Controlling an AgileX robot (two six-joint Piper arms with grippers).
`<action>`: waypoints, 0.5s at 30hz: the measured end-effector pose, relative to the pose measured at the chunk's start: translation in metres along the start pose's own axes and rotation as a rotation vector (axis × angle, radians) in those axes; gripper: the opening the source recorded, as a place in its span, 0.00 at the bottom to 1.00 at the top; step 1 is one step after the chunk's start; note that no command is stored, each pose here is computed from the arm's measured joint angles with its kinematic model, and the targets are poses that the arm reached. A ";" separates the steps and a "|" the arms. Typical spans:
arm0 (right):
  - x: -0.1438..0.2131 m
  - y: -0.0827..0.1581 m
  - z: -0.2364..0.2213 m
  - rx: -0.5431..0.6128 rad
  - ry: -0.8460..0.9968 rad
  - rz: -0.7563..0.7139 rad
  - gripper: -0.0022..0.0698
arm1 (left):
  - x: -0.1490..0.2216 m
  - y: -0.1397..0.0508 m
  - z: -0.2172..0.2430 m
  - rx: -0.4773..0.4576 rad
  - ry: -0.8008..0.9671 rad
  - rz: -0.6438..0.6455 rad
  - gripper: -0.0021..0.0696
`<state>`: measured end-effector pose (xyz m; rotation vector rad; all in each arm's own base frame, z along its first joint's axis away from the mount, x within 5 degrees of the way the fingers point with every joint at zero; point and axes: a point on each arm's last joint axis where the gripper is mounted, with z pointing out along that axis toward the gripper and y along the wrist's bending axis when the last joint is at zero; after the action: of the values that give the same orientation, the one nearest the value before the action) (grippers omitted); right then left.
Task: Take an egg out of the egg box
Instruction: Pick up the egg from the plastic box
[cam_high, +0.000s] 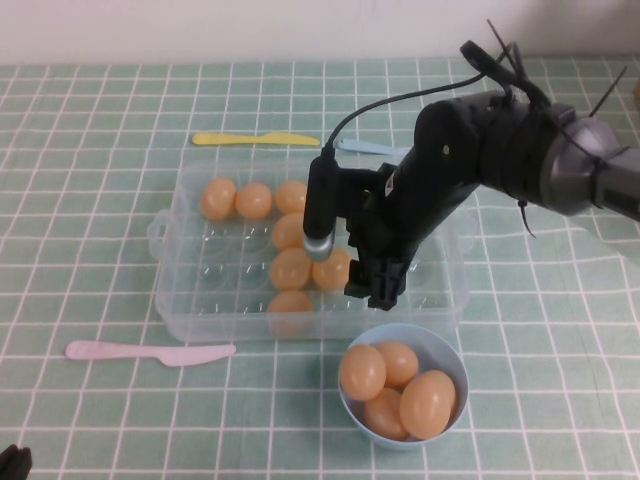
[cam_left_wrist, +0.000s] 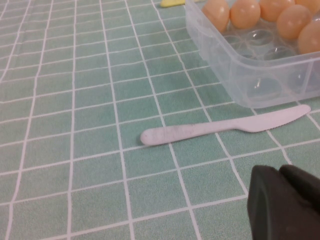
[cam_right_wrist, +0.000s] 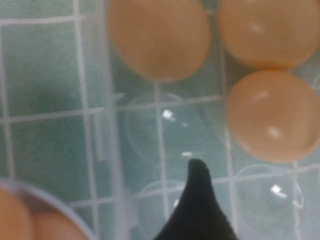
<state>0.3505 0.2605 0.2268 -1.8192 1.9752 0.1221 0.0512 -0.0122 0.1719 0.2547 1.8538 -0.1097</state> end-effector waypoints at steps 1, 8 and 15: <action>0.000 -0.003 0.002 0.001 -0.007 0.009 0.67 | 0.000 0.000 0.000 0.000 0.000 0.000 0.02; -0.005 -0.021 0.012 0.017 -0.052 0.047 0.67 | 0.000 0.000 0.000 0.000 0.000 0.000 0.02; -0.006 -0.027 0.024 0.009 -0.056 0.058 0.67 | 0.000 0.000 0.000 0.000 0.000 0.000 0.02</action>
<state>0.3832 0.2716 0.2139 -1.7350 1.9874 0.1799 0.0512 -0.0122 0.1719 0.2547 1.8538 -0.1097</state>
